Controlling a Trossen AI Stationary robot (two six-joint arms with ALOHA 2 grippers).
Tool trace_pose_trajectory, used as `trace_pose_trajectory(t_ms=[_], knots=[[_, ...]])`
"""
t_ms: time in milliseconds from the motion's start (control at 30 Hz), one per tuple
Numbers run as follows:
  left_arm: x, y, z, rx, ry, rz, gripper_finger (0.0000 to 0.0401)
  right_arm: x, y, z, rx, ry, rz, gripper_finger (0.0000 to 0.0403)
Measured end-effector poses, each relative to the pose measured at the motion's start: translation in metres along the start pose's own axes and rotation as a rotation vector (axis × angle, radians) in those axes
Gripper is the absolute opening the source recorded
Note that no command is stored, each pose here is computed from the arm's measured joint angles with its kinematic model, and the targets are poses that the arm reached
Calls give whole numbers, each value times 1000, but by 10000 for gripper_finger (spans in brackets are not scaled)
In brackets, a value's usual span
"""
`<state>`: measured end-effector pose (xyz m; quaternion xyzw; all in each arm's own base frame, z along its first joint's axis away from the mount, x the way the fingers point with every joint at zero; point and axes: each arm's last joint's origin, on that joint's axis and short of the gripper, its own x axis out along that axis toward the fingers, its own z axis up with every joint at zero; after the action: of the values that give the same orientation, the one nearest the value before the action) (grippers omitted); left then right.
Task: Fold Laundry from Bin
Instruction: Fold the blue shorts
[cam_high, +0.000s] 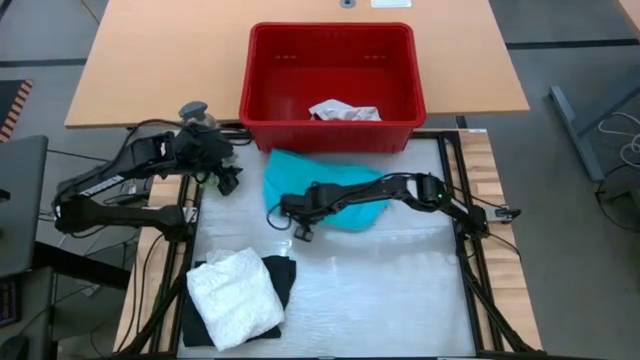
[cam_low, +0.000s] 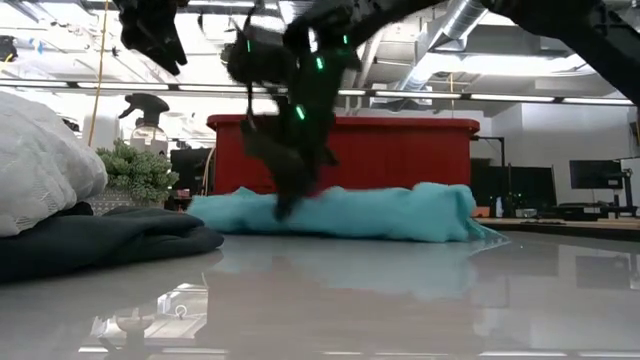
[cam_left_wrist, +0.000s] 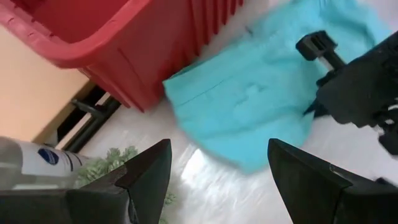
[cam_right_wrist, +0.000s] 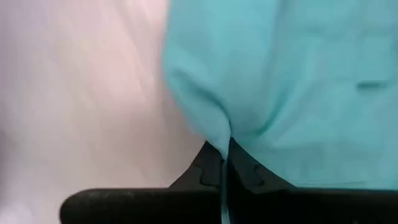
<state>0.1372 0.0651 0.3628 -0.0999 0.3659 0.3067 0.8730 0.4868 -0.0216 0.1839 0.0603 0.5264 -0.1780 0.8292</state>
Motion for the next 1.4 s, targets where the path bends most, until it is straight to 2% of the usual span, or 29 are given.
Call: trace_pose_trajectory(t_ms=[167, 267, 400, 467, 567, 733, 833, 1033, 1167, 1400], knots=[[-23, 6, -11, -115, -57, -38, 254, -19, -9, 26, 133, -118, 59, 22], [-44, 12, -22, -250, -147, -73, 254, -25, -16, 37, 163, -160, 91, 22], [-55, 17, -56, -455, -229, -189, 254, -31, -23, 43, 187, -184, 105, 22], [-47, 17, -78, -519, -214, -261, 254, -31, -25, 44, 190, -183, 104, 22], [-18, 12, -105, -635, -167, -346, 254, -31, -26, 45, 192, -180, 123, 22], [23, 3, -125, -785, -151, -491, 254, -32, -29, 47, 220, -184, 151, 22], [36, -1, -129, -723, -128, -504, 254, -41, -32, 55, 222, -222, 160, 22], [49, -7, -125, -433, -138, -404, 254, -57, -40, 67, 216, -289, 168, 22], [59, -14, -122, -183, -140, -324, 254, -57, -43, 67, 215, -280, 185, 22], [64, -35, -102, 62, -131, -264, 256, -56, -43, 66, 192, -268, 183, 22]])
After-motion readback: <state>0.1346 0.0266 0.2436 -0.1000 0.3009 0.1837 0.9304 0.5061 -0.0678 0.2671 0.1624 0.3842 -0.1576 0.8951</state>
